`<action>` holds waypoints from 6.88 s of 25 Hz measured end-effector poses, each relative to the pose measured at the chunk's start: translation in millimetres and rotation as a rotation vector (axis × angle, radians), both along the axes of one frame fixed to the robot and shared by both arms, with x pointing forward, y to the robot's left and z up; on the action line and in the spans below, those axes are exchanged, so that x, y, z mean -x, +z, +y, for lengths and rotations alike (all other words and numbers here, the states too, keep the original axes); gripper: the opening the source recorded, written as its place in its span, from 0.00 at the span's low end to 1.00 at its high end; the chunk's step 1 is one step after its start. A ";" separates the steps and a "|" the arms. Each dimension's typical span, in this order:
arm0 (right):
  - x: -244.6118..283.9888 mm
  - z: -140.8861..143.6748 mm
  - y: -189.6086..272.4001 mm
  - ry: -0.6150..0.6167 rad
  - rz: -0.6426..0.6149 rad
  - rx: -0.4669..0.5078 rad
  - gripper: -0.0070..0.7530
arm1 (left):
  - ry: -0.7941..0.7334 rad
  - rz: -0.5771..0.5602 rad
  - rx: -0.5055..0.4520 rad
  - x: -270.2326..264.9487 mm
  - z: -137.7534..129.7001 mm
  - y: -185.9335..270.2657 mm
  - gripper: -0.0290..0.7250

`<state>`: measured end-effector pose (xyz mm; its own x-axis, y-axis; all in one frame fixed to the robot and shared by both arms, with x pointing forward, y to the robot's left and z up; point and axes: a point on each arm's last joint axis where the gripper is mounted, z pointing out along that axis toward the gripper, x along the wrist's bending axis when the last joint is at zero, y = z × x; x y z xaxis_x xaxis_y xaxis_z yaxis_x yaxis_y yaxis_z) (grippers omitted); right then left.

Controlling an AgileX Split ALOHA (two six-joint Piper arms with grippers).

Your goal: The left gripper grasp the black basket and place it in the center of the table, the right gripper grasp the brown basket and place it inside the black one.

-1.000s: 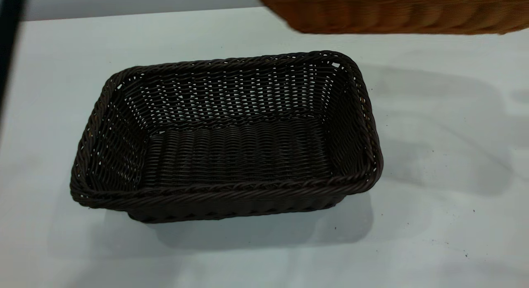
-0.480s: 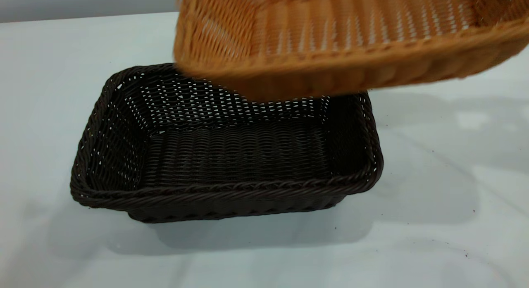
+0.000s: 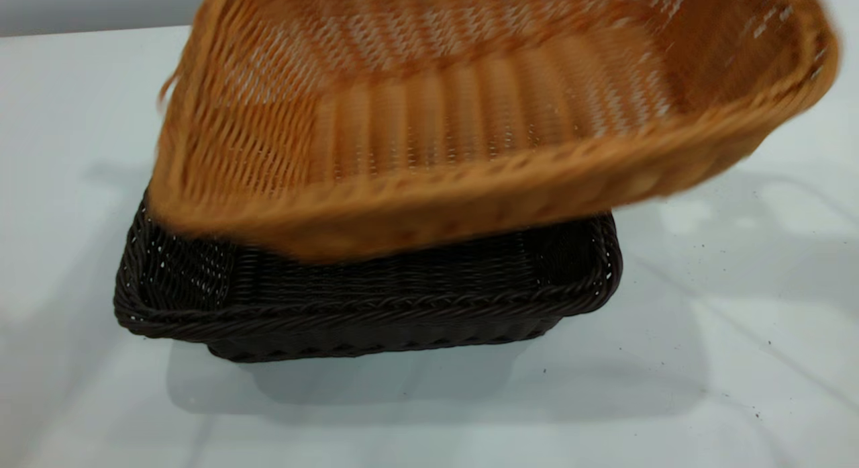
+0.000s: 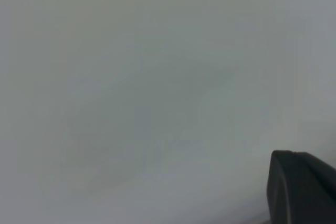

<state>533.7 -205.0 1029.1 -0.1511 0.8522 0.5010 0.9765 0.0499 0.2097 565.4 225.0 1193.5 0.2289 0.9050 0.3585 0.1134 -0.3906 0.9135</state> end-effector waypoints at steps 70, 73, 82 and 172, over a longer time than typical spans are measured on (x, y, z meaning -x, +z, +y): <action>-26.8 42.0 -52.3 0.008 0.106 -0.019 0.74 | -0.061 -0.050 -0.004 -31.6 -14.0 -25.0 0.04; -36.7 33.8 -37.5 0.013 0.091 0.001 0.75 | -0.060 -0.045 -0.011 -31.3 -13.7 -25.3 0.04; -61.4 19.7 28.5 0.044 -0.002 0.140 0.58 | 0.022 0.074 -0.061 -28.2 -5.2 -8.5 0.04; 304.5 -75.3 21.8 0.074 -0.959 0.223 0.01 | 0.000 0.403 0.227 327.0 73.3 -156.4 0.04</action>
<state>229.2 -280.3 1050.9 -0.4661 0.8841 -0.0321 0.3907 0.2383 0.8891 238.4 298.3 1037.1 0.3089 0.9505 0.0337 0.4770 -0.1855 0.8591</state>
